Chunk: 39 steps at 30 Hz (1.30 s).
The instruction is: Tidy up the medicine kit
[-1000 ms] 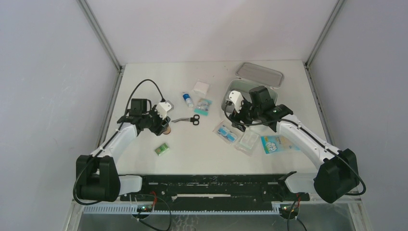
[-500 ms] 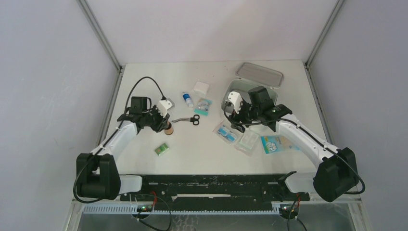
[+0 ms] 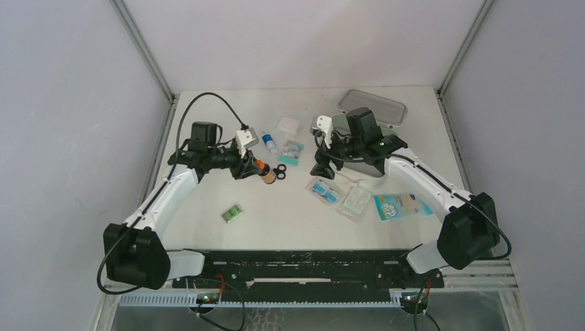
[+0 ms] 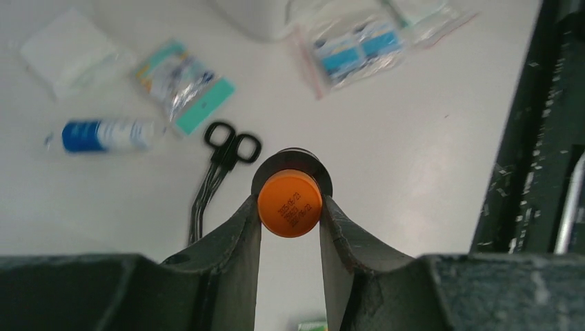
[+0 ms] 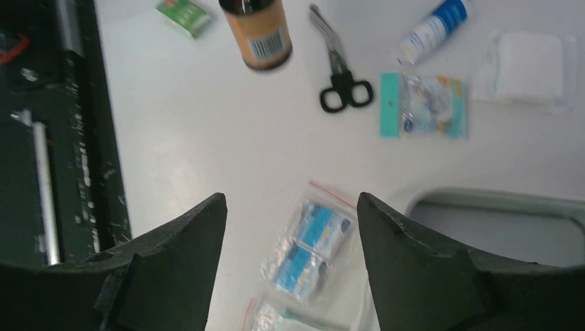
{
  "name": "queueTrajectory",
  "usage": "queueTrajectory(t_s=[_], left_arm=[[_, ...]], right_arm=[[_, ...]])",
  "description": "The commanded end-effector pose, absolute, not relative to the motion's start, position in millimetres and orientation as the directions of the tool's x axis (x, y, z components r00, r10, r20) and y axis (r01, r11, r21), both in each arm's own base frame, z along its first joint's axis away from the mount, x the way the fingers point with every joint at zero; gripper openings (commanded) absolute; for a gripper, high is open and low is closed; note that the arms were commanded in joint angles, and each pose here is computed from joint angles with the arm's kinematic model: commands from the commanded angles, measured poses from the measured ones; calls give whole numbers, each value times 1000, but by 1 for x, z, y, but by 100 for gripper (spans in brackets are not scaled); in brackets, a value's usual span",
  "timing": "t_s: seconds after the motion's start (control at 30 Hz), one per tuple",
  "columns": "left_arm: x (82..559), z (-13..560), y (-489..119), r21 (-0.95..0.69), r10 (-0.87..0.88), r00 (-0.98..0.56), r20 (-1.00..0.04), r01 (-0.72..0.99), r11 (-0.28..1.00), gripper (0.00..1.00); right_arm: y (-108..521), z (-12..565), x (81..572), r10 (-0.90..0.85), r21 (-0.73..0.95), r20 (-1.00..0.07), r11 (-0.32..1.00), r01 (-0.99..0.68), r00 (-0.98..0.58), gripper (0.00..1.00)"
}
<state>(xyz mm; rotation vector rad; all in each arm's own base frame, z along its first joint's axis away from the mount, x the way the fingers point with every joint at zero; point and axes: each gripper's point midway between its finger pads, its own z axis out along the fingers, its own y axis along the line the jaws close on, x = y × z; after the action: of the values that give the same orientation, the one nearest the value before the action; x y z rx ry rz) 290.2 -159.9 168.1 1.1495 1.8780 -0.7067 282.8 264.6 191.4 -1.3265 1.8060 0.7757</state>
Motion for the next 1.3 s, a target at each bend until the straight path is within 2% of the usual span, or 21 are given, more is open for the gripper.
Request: queueTrajectory(t_s=[0.0, 0.23, 0.37, 0.83, 1.0, 1.13, 1.2, 1.27], left_arm=[[269, 244, -209, -43, 319, -123, -940, 968, 246, 0], [247, 279, -251, -132, 216, -155, -964, 984, 118, 0], [244, 286, -262, -168, 175, -183, -967, 981, 95, 0], [240, 277, -273, -182, 168, -194, -967, 980, 84, 0], [240, 274, -273, -179, 175, -192, -966, 980, 83, 0], [241, 272, -274, -181, 180, -194, -964, 980, 85, 1], [244, 272, -274, -185, 181, -201, -963, 978, 101, 12], [250, 274, -273, -177, 183, -198, -963, 976, 129, 32]], right_arm=[[303, 230, 270, -352, 142, -919, 125, -982, -177, 71], [319, 244, 251, -309, 209, -930, -2, -978, -198, 88], [328, 243, 240, -312, 223, -929, -44, -974, -199, 88], [332, 249, 236, -285, 275, -927, -75, -959, -244, 66], [327, 253, 243, -264, 303, -924, -61, -951, -277, 54], [325, 253, 246, -260, 313, -921, -53, -948, -289, 40], [324, 252, 247, -263, 318, -918, -46, -947, -296, 32], [323, 250, 251, -266, 319, -916, -26, -947, -301, 28]])
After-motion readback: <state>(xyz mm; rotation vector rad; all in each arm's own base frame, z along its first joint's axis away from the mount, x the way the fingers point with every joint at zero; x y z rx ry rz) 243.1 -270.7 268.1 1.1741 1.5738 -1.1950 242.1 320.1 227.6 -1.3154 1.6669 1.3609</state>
